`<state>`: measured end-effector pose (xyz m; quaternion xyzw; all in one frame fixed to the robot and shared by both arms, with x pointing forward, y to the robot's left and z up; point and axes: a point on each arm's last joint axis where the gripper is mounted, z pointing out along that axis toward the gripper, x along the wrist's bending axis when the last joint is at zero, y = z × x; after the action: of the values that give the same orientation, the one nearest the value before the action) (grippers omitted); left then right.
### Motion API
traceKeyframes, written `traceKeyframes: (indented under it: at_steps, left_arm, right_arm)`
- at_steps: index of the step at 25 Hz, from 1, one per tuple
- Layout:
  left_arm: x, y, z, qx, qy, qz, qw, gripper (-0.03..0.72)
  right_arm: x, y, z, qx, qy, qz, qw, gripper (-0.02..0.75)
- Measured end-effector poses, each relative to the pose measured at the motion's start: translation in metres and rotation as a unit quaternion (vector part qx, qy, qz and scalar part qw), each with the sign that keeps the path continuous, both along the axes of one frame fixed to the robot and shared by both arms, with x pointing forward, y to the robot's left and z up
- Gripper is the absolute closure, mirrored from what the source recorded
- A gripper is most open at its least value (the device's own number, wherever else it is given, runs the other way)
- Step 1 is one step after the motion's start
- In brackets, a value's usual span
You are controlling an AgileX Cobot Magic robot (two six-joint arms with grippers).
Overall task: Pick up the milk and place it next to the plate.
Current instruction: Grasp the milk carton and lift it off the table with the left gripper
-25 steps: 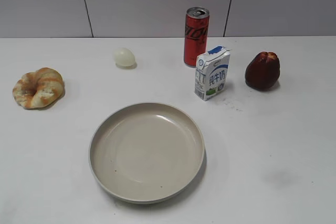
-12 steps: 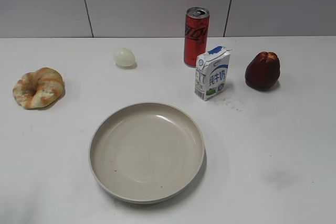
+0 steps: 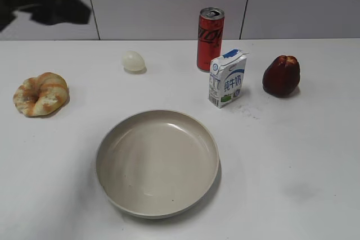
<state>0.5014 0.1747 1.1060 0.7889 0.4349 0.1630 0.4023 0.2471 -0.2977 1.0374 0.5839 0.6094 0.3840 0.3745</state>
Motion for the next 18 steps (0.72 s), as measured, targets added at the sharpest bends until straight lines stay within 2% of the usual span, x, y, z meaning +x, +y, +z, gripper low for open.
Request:
traceKeyframes:
  at_steps: [5, 10, 14, 18]
  left_arm:
    - [0.042, -0.079, 0.004, 0.010, 0.010, -0.094, 0.995, 0.010]
    - [0.072, -0.149, -0.023, 0.035, 0.059, -0.170, 0.983, -0.004]
    - [0.091, -0.190, -0.050, 0.043, 0.067, -0.198, 0.977, -0.005]
    - [0.105, -0.209, -0.075, 0.045, 0.069, -0.200, 0.976, -0.005]
  right_arm:
    - [0.000, 0.000, 0.000, 0.000, 0.000, 0.000, 1.000, 0.272]
    - [0.000, 0.000, 0.000, 0.000, 0.000, 0.000, 1.000, 0.272]
    - [0.000, 0.000, 0.000, 0.000, 0.000, 0.000, 1.000, 0.272]
    - [0.000, 0.000, 0.000, 0.000, 0.000, 0.000, 1.000, 0.272]
